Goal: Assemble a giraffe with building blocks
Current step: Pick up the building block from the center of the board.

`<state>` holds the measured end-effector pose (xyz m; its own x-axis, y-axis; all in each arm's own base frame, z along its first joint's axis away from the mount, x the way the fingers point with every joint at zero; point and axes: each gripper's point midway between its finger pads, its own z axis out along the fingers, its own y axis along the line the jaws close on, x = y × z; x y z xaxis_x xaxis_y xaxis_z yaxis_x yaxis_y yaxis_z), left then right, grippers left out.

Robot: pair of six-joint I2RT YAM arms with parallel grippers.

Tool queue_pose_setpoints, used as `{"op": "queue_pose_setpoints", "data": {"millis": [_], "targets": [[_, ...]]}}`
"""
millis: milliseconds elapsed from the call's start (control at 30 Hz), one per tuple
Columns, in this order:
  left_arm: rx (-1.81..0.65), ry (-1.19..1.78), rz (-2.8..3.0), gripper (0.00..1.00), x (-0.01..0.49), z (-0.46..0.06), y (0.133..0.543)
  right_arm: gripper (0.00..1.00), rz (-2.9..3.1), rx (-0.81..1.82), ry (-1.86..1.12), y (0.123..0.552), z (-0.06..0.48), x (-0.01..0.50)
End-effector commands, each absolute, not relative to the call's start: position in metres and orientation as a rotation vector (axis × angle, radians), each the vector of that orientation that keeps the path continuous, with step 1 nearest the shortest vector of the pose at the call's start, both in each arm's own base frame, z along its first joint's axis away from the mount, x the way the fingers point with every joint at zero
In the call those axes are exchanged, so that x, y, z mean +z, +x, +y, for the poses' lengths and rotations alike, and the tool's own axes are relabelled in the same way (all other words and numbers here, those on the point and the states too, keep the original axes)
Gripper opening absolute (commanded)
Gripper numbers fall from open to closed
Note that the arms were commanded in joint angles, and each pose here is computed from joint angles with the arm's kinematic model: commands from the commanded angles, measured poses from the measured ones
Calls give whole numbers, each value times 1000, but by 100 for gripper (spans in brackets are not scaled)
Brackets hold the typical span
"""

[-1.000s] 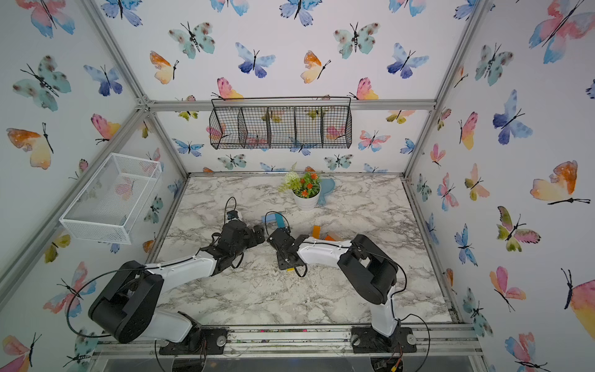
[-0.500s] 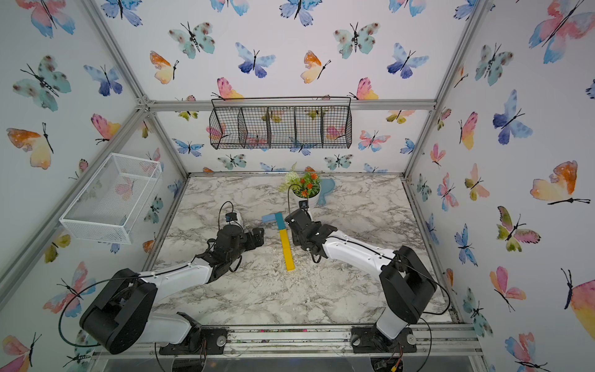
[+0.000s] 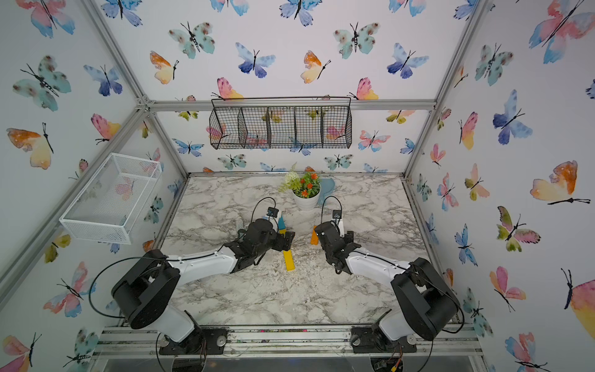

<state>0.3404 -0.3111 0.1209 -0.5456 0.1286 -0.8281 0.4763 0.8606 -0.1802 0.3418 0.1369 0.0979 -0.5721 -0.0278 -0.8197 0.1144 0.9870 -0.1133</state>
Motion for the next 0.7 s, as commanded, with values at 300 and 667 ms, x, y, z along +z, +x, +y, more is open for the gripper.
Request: {"op": "queue_pose_setpoints", "data": {"millis": [300,667], "targets": [[-285,751,2321,89,68,-372,360,98,1968,-148,264,331,90,126],[-269,767,2390,87,42,-407,385,98,1966,104,339,334,79,124]]}}
